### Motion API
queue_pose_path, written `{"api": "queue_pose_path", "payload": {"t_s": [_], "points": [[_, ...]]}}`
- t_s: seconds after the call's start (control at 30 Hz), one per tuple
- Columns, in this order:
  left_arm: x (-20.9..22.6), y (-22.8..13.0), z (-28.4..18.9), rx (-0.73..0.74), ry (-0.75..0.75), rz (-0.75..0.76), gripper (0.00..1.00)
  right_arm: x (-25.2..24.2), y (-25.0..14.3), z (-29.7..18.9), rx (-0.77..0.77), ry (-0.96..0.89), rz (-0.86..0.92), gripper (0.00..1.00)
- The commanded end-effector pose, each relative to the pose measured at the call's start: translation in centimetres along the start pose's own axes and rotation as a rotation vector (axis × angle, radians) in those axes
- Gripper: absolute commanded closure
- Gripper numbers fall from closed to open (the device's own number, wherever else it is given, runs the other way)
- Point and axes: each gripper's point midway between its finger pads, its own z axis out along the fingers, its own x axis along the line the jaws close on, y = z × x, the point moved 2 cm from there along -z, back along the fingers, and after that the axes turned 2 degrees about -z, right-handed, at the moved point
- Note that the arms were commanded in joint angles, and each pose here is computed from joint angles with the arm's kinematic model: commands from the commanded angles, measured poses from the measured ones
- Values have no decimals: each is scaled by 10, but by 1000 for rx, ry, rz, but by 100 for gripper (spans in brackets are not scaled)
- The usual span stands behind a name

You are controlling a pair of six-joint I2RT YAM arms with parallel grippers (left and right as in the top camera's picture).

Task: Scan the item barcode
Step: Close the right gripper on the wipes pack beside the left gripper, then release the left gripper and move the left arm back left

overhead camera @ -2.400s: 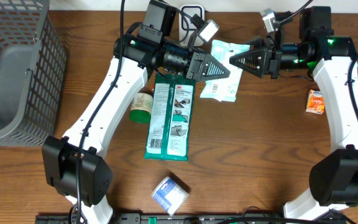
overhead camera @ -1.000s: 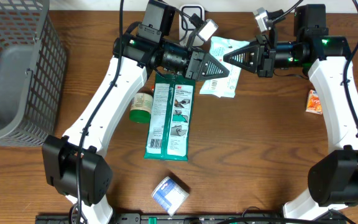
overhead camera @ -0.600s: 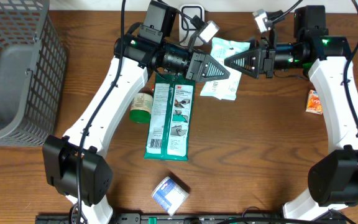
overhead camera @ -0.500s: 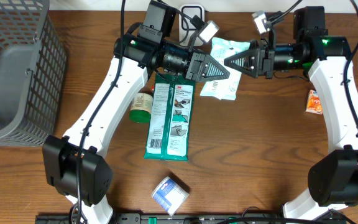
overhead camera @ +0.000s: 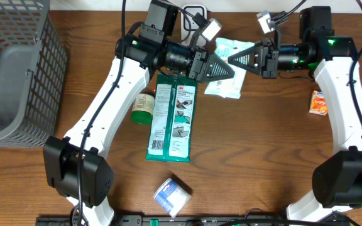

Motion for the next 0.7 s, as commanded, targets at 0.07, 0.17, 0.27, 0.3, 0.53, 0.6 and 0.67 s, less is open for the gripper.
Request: {"api": "queue_pose_path", "payload": {"t_s": [0.07,0.17,0.27,0.3,0.53,0.6,0.67], "points": [[13,9,-15,-41,40,19,38,-18,-3,-9,29,-129,52,99],[31,15,-32,-81,129,8,36,-24,-2,-10,32,-168,90,99],[49,18,-52,-119,217,-16,36,-34,-2,-12,36,-227,139,99],[52,19,-58,-130,231,-21,37,-38,-3,-13,38,-257,158,99],[86,23,-107,-209,406,-78,81,-72,-7,-24,52,-503,258,99],[98,19,-118,-216,477,-113,92,-77,-6,-24,51,-544,258,99],[110,14,-126,-216,564,-141,93,-85,-6,-26,50,-609,271,99]]}}
